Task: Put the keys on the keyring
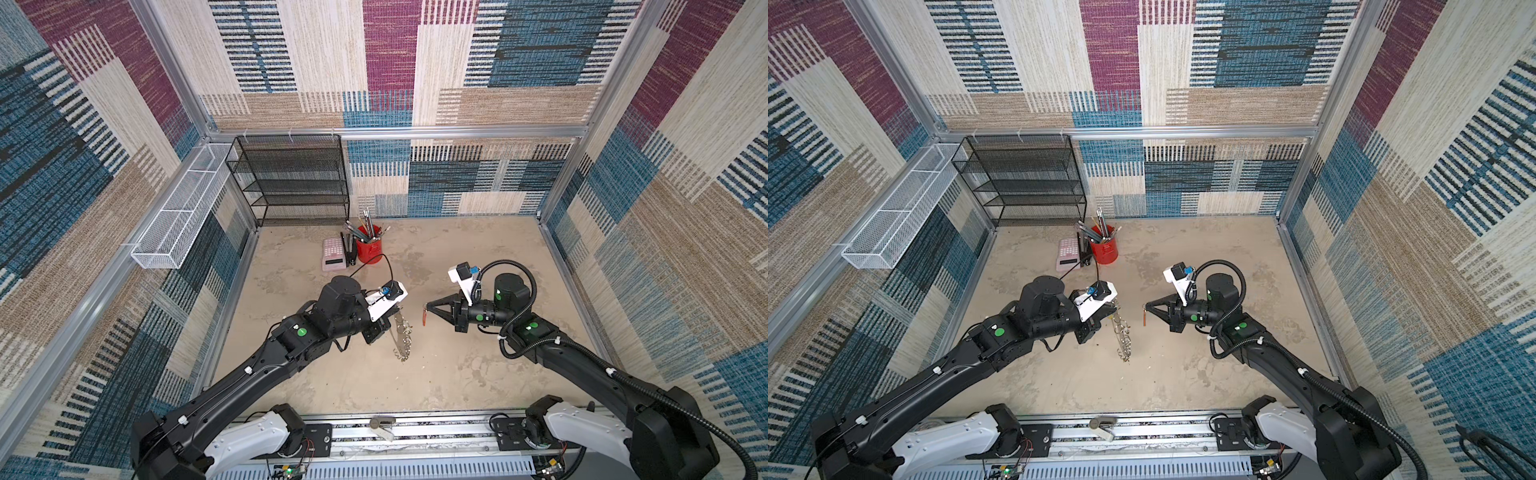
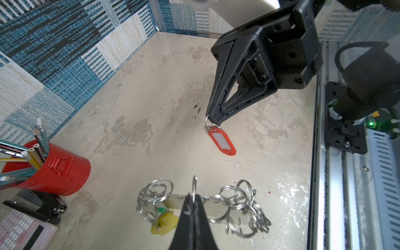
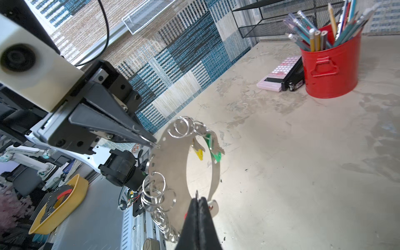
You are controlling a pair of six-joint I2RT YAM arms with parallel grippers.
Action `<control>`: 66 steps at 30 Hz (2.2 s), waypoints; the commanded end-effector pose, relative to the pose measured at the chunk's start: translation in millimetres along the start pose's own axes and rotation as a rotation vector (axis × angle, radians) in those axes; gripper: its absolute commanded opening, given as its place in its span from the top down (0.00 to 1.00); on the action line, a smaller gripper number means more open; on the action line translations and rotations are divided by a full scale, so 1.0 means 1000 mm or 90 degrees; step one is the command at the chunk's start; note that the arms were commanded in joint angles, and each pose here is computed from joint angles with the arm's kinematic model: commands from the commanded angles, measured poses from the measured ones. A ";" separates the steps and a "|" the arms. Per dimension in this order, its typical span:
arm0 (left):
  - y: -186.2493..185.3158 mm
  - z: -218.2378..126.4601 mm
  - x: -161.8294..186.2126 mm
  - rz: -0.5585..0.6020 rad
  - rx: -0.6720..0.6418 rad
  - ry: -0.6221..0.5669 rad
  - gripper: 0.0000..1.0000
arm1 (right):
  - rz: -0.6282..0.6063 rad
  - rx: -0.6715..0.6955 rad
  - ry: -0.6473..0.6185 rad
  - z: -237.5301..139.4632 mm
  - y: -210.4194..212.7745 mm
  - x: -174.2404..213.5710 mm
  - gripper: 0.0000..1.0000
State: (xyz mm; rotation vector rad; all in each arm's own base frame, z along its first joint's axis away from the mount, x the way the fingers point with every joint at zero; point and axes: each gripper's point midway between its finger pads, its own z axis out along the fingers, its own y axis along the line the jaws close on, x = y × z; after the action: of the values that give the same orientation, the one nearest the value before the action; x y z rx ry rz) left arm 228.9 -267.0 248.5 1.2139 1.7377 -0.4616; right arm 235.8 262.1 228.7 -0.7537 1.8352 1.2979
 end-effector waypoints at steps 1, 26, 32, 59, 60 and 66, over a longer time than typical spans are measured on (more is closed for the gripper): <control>0.014 0.005 -0.014 0.062 -0.055 -0.034 1.00 | -0.039 -0.033 -0.009 0.005 0.010 -0.007 1.00; 0.008 0.019 -0.022 0.000 -0.021 -0.022 1.00 | -0.082 -0.102 -0.001 0.021 0.029 -0.014 1.00; 0.013 0.012 -0.031 -0.095 -0.029 -0.028 1.00 | -0.095 -0.097 -0.020 0.015 0.036 -0.024 1.00; 0.002 0.003 -0.040 -0.268 0.038 -0.023 1.00 | -0.085 -0.079 -0.019 0.024 0.039 -0.043 1.00; 0.002 0.002 -0.041 -0.266 0.040 -0.024 1.00 | -0.086 -0.076 -0.019 0.025 0.038 -0.043 1.00; 0.001 0.004 -0.038 -0.264 0.043 -0.017 1.00 | -0.084 -0.062 -0.022 0.025 0.034 -0.045 1.00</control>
State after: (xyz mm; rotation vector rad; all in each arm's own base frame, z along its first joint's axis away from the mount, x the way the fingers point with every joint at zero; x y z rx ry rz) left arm 237.1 -285.5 275.1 0.8826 1.9828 -0.7373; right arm 232.6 299.2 275.1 -0.9090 1.6774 1.3384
